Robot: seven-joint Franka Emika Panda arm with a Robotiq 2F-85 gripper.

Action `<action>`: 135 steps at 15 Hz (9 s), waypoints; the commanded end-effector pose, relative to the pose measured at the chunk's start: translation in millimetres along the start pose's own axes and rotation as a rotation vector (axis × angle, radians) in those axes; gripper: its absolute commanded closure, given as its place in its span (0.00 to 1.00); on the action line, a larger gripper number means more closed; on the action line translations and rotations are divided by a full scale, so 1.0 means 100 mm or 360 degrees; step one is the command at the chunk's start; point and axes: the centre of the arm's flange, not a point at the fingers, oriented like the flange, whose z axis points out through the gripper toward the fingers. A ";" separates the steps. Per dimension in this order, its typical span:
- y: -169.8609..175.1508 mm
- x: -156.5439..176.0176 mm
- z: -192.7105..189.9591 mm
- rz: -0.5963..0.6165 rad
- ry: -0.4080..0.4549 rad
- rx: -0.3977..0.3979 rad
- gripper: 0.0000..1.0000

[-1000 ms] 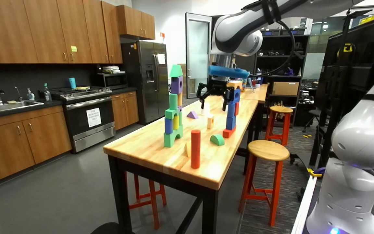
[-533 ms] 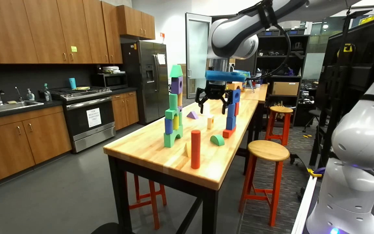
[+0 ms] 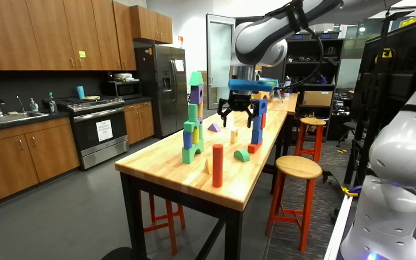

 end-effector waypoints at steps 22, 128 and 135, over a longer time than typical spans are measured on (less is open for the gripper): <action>-0.57 0.28 0.38 -0.0136 0.0046 -0.0149 0.00; -1.04 0.04 1.59 -0.0154 0.0111 -0.0170 0.00; -1.04 0.10 1.58 -0.0153 0.0116 -0.0180 0.00</action>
